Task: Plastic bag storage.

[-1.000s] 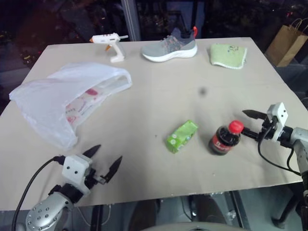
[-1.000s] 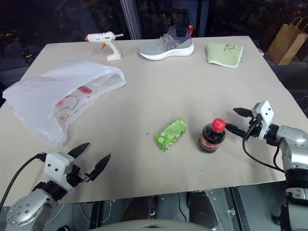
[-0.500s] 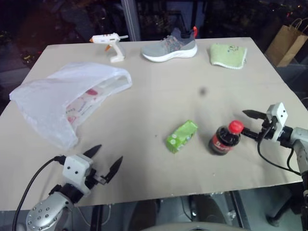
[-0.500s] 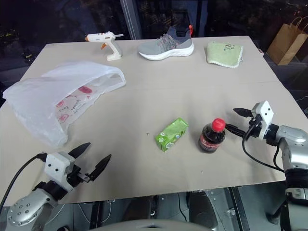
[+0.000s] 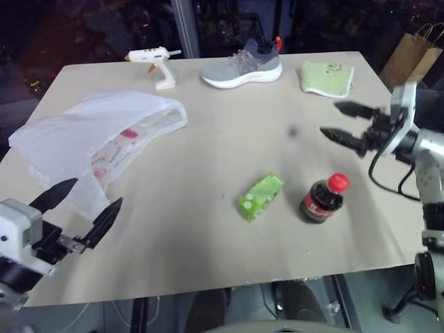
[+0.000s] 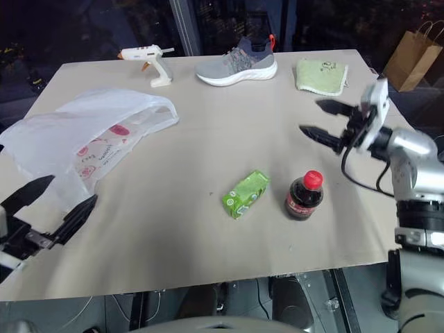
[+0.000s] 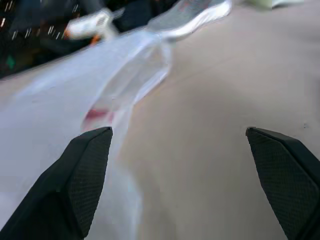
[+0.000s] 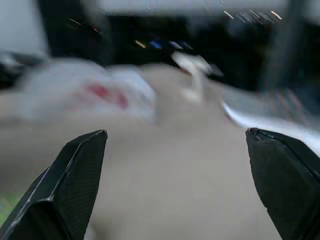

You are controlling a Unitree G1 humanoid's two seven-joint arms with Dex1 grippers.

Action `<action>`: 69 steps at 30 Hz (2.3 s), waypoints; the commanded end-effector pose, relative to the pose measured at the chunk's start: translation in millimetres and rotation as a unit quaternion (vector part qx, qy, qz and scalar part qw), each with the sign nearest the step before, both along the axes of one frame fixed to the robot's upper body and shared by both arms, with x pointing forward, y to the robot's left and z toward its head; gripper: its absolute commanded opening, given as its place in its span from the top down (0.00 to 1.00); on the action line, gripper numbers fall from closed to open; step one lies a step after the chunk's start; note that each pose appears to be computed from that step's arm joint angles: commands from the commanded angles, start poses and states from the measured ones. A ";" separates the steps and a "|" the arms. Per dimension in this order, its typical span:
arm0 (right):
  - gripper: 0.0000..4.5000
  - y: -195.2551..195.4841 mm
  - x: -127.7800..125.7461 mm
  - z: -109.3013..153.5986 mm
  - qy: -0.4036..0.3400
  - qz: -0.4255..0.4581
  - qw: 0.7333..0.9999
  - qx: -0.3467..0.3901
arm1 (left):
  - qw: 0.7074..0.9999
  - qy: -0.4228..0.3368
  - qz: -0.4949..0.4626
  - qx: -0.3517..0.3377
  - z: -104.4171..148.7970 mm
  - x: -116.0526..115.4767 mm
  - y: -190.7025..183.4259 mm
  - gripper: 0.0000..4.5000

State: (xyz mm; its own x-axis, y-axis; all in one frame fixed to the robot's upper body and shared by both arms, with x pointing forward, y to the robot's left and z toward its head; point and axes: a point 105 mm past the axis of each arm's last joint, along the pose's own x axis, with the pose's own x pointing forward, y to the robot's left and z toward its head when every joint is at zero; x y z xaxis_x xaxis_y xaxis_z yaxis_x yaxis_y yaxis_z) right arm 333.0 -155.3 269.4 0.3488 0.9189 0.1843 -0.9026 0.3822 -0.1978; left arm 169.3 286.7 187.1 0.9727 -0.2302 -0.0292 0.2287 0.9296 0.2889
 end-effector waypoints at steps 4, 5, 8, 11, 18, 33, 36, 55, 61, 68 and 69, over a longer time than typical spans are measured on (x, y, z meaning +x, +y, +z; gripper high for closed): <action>0.00 50.7 -60.7 34.4 -0.003 0.178 0.984 -0.029 | 0.994 0.003 0.108 -0.012 -18.3 -9.1 25.2 0.01; 0.00 53.2 -67.3 35.2 -0.001 0.192 0.981 -0.040 | 0.993 0.003 0.120 -0.017 -21.6 -8.5 27.7 0.01; 0.00 55.1 -76.4 36.4 0.007 0.208 0.976 -0.068 | 0.991 0.004 0.136 -0.011 -28.6 -0.2 30.7 0.01; 0.00 54.9 -76.1 29.5 0.002 0.197 0.975 -0.099 | 0.990 -0.001 0.143 -0.022 -34.0 20.5 29.3 0.01; 0.00 54.3 -75.5 24.2 0.005 0.184 0.976 -0.113 | 0.983 0.040 0.172 -0.057 -56.4 47.7 34.8 0.01; 0.00 55.6 -69.7 1.4 -0.005 0.128 0.978 -0.163 | 0.983 0.015 0.088 -0.158 -31.2 65.8 2.2 0.98; 0.00 62.1 -66.8 -11.3 -0.026 0.118 0.972 -0.200 | 0.984 0.009 0.077 -0.163 -25.0 62.3 0.7 0.98; 0.00 -62.2 -96.2 -54.6 0.167 0.050 0.954 -0.243 | 0.984 0.041 -0.033 -0.173 -22.7 81.6 -40.4 0.98; 0.00 -56.6 -96.9 -112.7 0.144 0.004 0.945 -0.293 | 0.983 0.047 -0.053 -0.172 -24.6 87.6 -45.4 0.98; 0.00 -26.0 -80.9 -128.6 0.121 -0.048 0.964 -0.231 | 0.982 0.055 -0.065 -0.167 -26.5 89.5 -46.3 0.98; 0.00 -22.2 -76.8 -130.6 0.119 -0.059 0.966 -0.223 | 0.982 0.055 -0.066 -0.167 -26.3 90.1 -46.3 0.98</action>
